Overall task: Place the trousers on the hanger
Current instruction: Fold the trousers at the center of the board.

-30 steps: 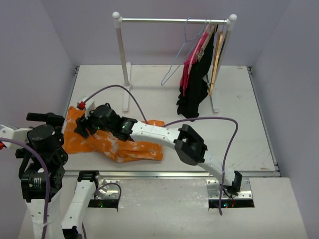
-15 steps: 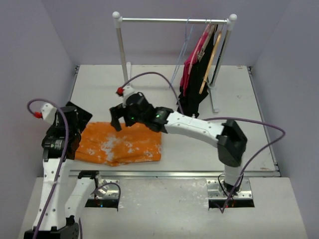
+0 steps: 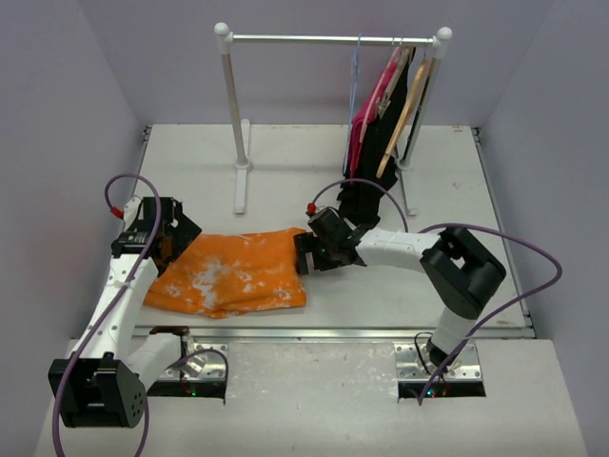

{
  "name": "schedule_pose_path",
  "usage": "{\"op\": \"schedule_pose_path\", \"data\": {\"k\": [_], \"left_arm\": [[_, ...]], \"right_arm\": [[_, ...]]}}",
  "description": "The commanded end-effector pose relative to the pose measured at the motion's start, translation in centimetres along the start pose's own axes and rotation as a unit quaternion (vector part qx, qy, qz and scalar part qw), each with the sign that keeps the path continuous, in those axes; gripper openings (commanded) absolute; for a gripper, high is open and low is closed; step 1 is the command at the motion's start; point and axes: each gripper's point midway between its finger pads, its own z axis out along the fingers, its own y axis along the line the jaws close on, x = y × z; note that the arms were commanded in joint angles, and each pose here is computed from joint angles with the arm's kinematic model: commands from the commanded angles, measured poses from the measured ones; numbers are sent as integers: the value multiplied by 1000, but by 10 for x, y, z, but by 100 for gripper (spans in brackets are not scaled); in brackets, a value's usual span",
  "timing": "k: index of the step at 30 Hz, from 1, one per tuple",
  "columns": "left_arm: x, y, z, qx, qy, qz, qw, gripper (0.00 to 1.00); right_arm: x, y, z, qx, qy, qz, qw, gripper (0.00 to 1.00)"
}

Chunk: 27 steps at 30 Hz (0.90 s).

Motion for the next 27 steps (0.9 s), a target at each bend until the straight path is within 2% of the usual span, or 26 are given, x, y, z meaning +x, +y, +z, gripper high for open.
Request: {"op": "schedule_pose_path", "data": {"k": [1, 5, 11, 13, 15, 18, 20, 24, 27], "left_arm": [[-19, -19, -10, 46, -35, 7, 998, 100], [-15, -25, -15, 75, -31, 17, 997, 100], [-15, -34, -21, 103, -24, 35, 994, 100], [-14, -36, -21, 110, -21, 40, 993, 100], [-13, -40, -22, 119, -18, 46, 992, 100], [-13, -44, -25, 130, -17, 47, 990, 100], [-13, -44, -25, 131, -18, 48, 990, 100], [-18, -44, -28, 130, -25, 51, 990, 100], [-21, -43, -30, 126, -28, 57, 990, 100]], "right_arm": [[-3, 36, 16, -84, 1, 12, 996, 91], [-3, 28, 9, -77, -33, 50, 995, 90], [-27, 4, -48, -4, -132, 82, 988, 91], [-29, 9, -60, -27, -147, 82, 985, 91], [-37, 32, -74, -88, -159, 69, 981, 91], [-36, 54, -67, -133, -127, 40, 982, 92], [-39, 60, -54, -124, -100, 35, 987, 91], [-15, 33, 1, -33, -13, 40, 999, 88], [9, -4, 25, 61, 25, 58, 996, 59]]}}
